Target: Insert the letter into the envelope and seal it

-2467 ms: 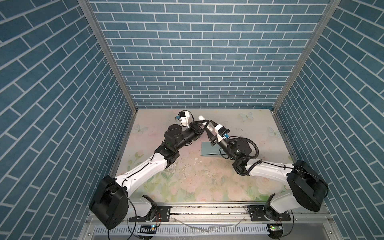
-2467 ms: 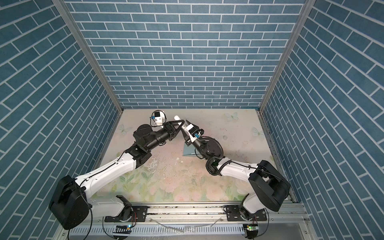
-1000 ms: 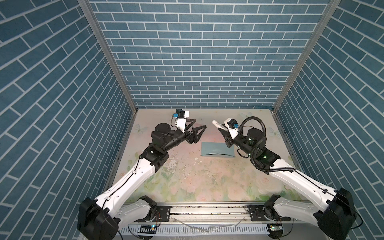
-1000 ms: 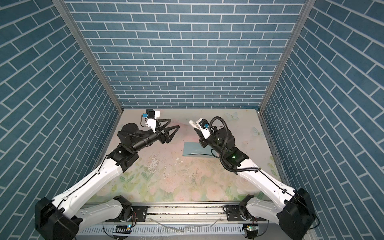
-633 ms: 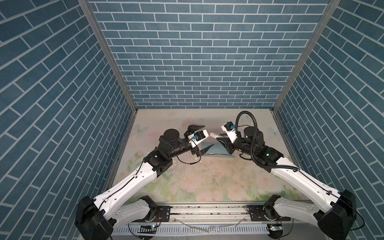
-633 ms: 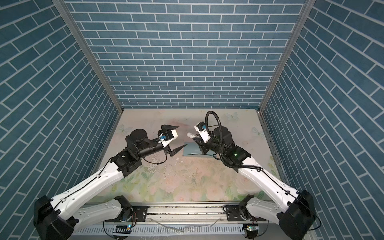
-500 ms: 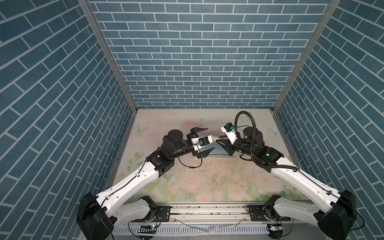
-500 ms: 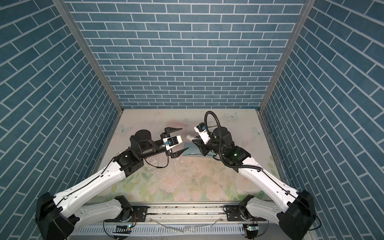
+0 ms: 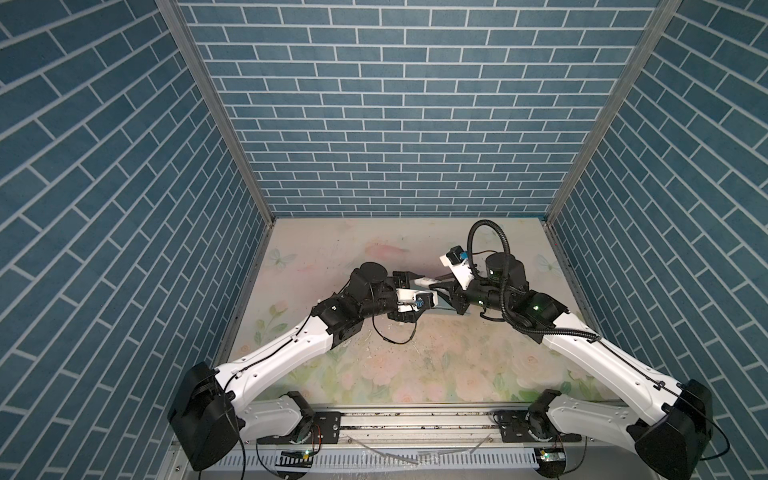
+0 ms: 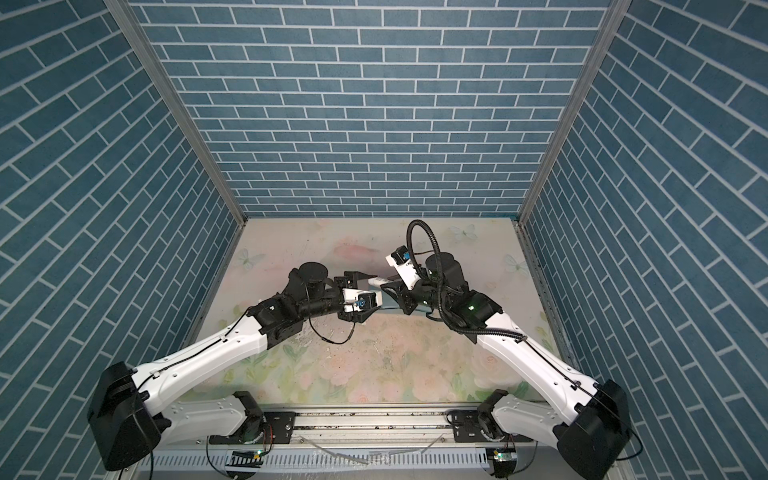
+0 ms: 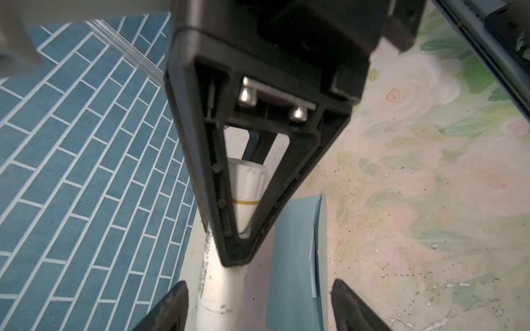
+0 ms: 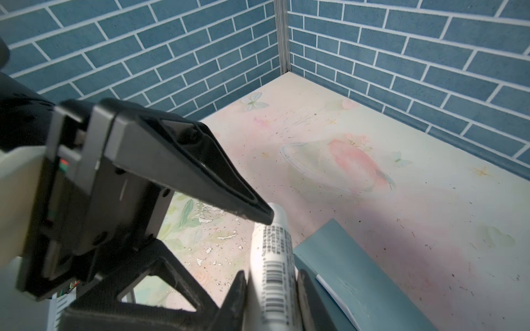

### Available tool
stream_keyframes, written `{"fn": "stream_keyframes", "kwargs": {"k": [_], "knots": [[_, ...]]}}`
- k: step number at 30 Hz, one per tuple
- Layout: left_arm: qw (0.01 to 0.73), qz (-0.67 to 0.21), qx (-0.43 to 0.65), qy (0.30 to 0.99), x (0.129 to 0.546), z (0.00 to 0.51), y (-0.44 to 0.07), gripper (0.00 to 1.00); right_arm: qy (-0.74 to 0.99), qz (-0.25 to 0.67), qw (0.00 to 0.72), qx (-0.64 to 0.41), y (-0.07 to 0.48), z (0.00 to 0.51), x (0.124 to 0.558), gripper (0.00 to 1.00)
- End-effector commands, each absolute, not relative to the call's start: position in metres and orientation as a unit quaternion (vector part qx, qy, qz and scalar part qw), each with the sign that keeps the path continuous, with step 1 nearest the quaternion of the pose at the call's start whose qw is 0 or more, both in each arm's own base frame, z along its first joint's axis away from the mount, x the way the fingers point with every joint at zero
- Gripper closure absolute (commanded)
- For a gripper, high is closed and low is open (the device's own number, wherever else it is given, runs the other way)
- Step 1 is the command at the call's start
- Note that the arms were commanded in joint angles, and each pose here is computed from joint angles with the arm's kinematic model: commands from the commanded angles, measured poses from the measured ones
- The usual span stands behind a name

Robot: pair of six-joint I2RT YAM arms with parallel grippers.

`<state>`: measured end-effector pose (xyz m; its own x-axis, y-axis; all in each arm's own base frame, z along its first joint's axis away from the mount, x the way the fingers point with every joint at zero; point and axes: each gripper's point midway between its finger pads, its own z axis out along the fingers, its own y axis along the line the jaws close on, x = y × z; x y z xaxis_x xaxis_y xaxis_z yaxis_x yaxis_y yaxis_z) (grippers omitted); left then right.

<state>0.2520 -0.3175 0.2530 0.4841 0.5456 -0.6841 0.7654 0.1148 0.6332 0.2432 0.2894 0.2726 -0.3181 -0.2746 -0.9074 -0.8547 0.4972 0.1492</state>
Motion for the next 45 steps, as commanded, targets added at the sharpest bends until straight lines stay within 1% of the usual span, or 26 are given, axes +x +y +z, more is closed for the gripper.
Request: {"fn": "stream_keyframes", "kwargs": {"k": [1, 6, 10, 21, 22, 24, 25, 27, 30, 31, 33, 34, 35, 37, 39, 45], "knots": [[0.562, -0.085, 0.66, 0.492, 0.256, 0.258, -0.319, 0.26, 0.728, 0.357, 0.444, -0.382, 0.296, 0.298, 0.238, 1.0], [0.562, -0.08, 0.659, 0.493, 0.26, 0.255, -0.321, 0.33, 0.73, 0.366, 0.427, -0.389, 0.299, 0.295, 0.235, 1.0], [0.558, -0.078, 0.662, 0.494, 0.263, 0.252, -0.323, 0.43, 0.728, 0.372, 0.421, -0.392, 0.301, 0.294, 0.233, 1.0], [0.565, -0.081, 0.653, 0.499, 0.266, 0.247, -0.325, 0.87, 0.731, 0.369, 0.417, -0.394, 0.302, 0.29, 0.234, 1.0], [0.566, -0.084, 0.65, 0.5, 0.266, 0.247, -0.325, 0.92, 0.73, 0.37, 0.418, -0.394, 0.303, 0.291, 0.235, 0.97], [0.569, -0.09, 0.644, 0.503, 0.265, 0.246, -0.326, 1.0, 0.729, 0.366, 0.425, -0.392, 0.302, 0.293, 0.236, 0.81], [0.572, -0.096, 0.639, 0.505, 0.265, 0.247, -0.326, 1.0, 0.728, 0.363, 0.43, -0.392, 0.301, 0.294, 0.237, 0.72], [0.577, -0.11, 0.627, 0.511, 0.262, 0.248, -0.326, 1.0, 0.721, 0.358, 0.442, -0.396, 0.298, 0.299, 0.236, 0.58], [0.582, -0.141, 0.607, 0.522, 0.259, 0.249, -0.326, 1.0, 0.707, 0.351, 0.469, -0.395, 0.293, 0.308, 0.235, 0.32], [0.582, -0.154, 0.6, 0.527, 0.257, 0.249, -0.326, 1.0, 0.702, 0.348, 0.48, -0.395, 0.29, 0.31, 0.235, 0.28], [0.58, -0.186, 0.585, 0.535, 0.255, 0.25, -0.324, 1.0, 0.69, 0.342, 0.501, -0.395, 0.285, 0.315, 0.232, 0.24], [0.58, -0.205, 0.577, 0.538, 0.254, 0.251, -0.323, 1.0, 0.681, 0.341, 0.512, -0.397, 0.282, 0.318, 0.229, 0.15], [0.579, -0.22, 0.57, 0.54, 0.253, 0.252, -0.322, 1.0, 0.674, 0.342, 0.519, -0.4, 0.28, 0.32, 0.226, 0.09], [0.578, -0.251, 0.557, 0.541, 0.251, 0.255, -0.32, 1.0, 0.659, 0.343, 0.532, -0.405, 0.276, 0.321, 0.219, 0.08], [0.575, -0.276, 0.555, 0.535, 0.247, 0.259, -0.319, 1.0, 0.647, 0.346, 0.542, -0.41, 0.274, 0.321, 0.213, 0.11], [0.566, -0.324, 0.56, 0.51, 0.232, 0.27, -0.321, 1.0, 0.629, 0.373, 0.524, -0.436, 0.28, 0.313, 0.199, 0.16]]}}
